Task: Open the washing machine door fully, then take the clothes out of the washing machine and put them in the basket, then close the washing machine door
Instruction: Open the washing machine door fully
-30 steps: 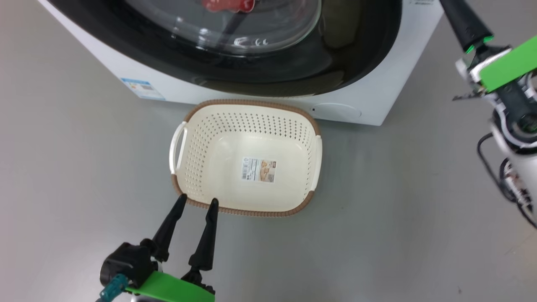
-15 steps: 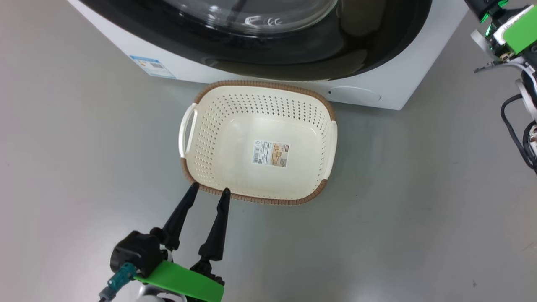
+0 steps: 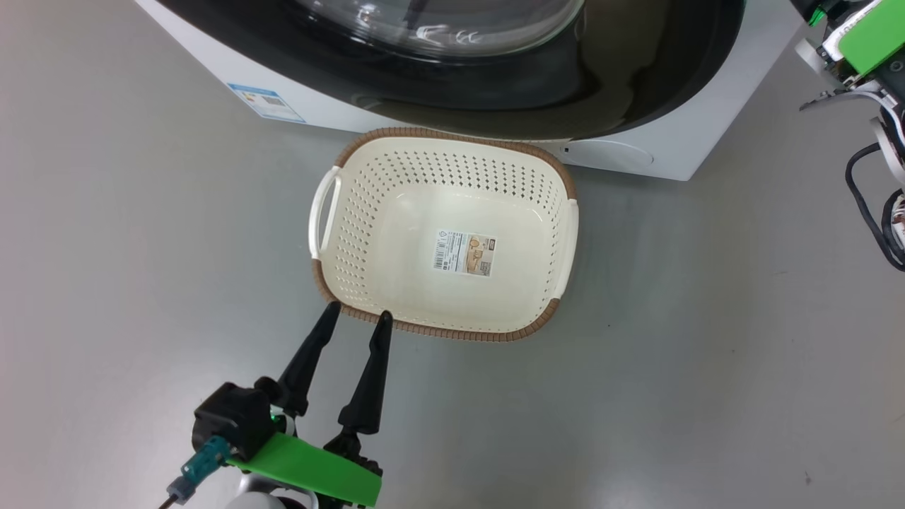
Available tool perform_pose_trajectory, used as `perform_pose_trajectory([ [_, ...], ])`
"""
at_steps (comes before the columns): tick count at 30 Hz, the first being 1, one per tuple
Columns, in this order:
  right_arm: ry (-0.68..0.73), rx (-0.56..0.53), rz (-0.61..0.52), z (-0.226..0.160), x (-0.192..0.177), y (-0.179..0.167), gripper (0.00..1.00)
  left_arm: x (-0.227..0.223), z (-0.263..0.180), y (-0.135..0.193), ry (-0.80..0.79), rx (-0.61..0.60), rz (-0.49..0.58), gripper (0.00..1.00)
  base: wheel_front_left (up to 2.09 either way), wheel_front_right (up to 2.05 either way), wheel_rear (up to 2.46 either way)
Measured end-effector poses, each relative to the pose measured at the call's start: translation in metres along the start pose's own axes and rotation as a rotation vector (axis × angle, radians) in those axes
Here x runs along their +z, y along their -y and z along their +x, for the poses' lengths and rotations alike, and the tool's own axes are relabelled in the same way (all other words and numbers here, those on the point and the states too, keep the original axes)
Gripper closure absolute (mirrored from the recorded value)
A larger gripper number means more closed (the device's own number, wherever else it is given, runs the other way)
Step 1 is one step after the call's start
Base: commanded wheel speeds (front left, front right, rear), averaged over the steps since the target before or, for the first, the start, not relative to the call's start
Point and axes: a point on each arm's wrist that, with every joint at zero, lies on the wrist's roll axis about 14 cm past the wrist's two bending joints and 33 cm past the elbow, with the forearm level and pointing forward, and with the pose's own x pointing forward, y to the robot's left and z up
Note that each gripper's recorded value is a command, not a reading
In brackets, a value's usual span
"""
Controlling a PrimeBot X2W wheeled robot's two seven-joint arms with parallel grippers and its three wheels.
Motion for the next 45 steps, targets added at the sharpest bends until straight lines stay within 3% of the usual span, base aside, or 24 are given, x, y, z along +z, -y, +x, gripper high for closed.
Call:
perform_pose_trajectory([
  [45, -0.262, 0.068, -0.002, -0.068, -0.122, -0.082, 1.0, 0.036, -0.037, 0.008, 0.117, -0.017, 0.03, 0.0, 0.0, 0.0, 0.0],
])
